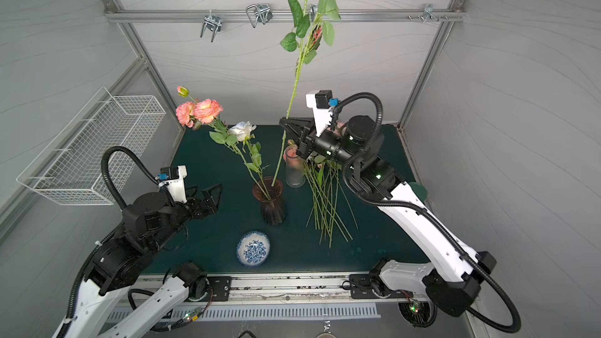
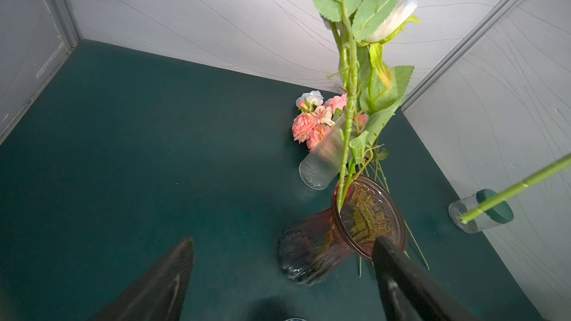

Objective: Arrange flowers in a vase
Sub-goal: Place the flower in the vase.

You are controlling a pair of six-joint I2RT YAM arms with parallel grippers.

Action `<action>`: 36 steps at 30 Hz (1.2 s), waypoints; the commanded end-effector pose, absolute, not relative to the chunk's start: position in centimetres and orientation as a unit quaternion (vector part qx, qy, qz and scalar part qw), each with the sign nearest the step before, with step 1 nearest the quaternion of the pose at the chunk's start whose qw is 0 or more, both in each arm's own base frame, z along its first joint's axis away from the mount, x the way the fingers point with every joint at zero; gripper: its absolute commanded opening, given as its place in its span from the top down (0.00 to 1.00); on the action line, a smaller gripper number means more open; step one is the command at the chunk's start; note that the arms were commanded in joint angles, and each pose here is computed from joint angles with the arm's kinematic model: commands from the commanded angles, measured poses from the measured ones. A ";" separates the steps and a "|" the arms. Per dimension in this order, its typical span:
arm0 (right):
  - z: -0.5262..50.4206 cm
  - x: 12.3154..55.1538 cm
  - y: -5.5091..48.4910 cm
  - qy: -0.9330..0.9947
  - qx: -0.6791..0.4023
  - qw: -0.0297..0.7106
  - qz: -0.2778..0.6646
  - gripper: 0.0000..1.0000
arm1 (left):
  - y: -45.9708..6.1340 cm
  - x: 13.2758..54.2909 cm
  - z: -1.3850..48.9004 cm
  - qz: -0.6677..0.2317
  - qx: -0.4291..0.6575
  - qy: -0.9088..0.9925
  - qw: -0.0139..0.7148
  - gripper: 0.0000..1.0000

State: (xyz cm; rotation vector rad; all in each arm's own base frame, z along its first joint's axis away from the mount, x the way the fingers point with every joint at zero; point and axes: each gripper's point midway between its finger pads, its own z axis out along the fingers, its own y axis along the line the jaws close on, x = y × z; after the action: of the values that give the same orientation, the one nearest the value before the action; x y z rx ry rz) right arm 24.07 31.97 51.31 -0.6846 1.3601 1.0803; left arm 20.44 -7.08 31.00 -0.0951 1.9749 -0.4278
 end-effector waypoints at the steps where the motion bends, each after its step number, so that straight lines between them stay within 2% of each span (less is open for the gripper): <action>1: 50.4 25.4 34.4 0.577 -0.317 0.611 0.439 1.00 | -6.8 20.2 33.3 -0.195 -0.051 0.809 0.553 0.08; 8: 44.6 26.4 38.7 0.600 -0.355 0.594 0.401 1.00 | -6.6 19.9 33.4 -0.193 -0.052 0.809 0.553 0.08; 21: 33.8 24.1 39.2 0.655 -0.379 0.544 0.363 0.98 | -7.0 20.1 33.2 -0.199 -0.048 0.809 0.551 0.08; 22: 33.3 23.8 39.1 0.658 -0.381 0.541 0.360 0.94 | -7.0 20.1 33.2 -0.200 -0.048 0.809 0.551 0.08; 24: 32.0 23.3 38.8 0.669 -0.382 0.531 0.353 0.78 | -7.1 20.2 33.2 -0.202 -0.048 0.809 0.551 0.08; 26: 31.5 22.9 38.2 0.675 -0.377 0.530 0.348 0.56 | -7.2 20.2 33.2 -0.204 -0.046 0.808 0.551 0.08; 27: 31.4 22.5 37.8 0.678 -0.374 0.530 0.347 0.51 | -7.3 20.2 33.2 -0.205 -0.045 0.809 0.550 0.08; 36: 33.2 20.5 32.4 0.696 -0.310 0.541 0.357 0.39 | -8.1 20.6 32.9 -0.216 -0.037 0.811 0.542 0.08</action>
State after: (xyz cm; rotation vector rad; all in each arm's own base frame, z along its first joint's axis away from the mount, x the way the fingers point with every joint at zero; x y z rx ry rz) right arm 20.44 34.13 32.62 -0.8230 1.6189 0.8636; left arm 20.32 -7.58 31.01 -0.0890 1.9874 -0.4618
